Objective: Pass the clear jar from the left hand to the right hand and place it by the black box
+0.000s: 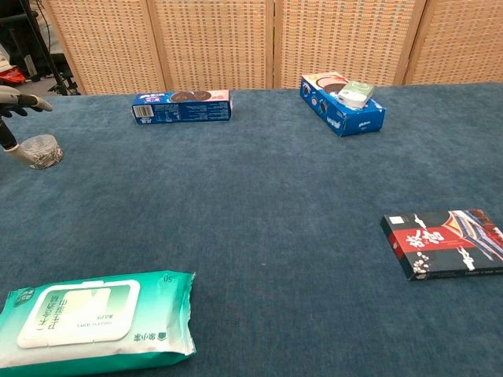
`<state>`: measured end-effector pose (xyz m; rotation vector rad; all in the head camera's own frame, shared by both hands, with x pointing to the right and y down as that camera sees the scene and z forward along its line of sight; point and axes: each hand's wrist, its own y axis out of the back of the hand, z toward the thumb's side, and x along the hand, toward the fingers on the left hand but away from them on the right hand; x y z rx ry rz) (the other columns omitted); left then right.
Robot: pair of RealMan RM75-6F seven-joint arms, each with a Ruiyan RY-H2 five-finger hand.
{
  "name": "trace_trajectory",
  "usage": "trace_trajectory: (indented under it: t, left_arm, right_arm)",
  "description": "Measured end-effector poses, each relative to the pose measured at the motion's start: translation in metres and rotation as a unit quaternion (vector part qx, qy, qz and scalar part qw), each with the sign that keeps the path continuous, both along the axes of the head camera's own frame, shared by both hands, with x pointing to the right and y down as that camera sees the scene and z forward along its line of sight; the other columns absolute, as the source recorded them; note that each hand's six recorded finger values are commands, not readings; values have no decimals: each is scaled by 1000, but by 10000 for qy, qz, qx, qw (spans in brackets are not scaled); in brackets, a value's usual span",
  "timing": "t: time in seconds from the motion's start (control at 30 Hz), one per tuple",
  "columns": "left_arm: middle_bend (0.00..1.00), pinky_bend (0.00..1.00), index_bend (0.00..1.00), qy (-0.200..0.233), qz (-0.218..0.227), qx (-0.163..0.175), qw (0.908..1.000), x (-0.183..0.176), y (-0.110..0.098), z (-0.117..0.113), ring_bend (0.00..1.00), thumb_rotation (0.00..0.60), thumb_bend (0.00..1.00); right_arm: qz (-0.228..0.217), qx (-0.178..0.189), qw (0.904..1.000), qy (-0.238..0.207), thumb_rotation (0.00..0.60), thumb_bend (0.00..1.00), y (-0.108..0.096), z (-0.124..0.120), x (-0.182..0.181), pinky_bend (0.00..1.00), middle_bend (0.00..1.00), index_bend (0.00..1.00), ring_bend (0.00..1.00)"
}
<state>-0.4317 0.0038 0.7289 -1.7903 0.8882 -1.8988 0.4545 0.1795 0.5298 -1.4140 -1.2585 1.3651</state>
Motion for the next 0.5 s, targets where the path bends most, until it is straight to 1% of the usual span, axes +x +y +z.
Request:
trace_trajectory:
  t: [0.07, 0.13, 0.2, 0.3, 0.37, 0.5]
  left_arm:
    - [13, 222, 9, -44, -104, -19, 9999, -1, -1, 4, 15, 600, 90]
    - [115, 331, 111, -63, -201, -30, 9998, 0, -1, 8, 114, 600, 163]
    - [275, 452, 286, -96, -265, -21, 9996, 3, -1, 12, 260, 600, 237]
    - [353, 528, 382, -213, -246, 71, 9994, 5, -1, 14, 355, 600, 261]
    - [379, 551, 415, -296, -255, 121, 9992, 6, -1, 15, 388, 600, 285]
    - [440, 600, 499, -405, -273, 231, 9985, 9, -1, 14, 450, 600, 364]
  right_arm:
    - [5, 1, 10000, -11, 600, 0, 0, 0, 0, 0, 0, 0, 0]
    - [11, 10, 10000, -28, 600, 0, 0, -1, 1, 0, 0, 0, 0]
    - [19, 25, 10000, -35, 600, 0, 0, -2, 1, 0, 0, 0, 0]
    - [30, 35, 10000, -54, 600, 0, 0, -3, 2, 0, 0, 0, 0]
    - [36, 39, 10000, -68, 600, 0, 0, -3, 2, 0, 0, 0, 0]
    - [46, 47, 9999, -105, 600, 0, 0, -5, 3, 0, 0, 0, 0]
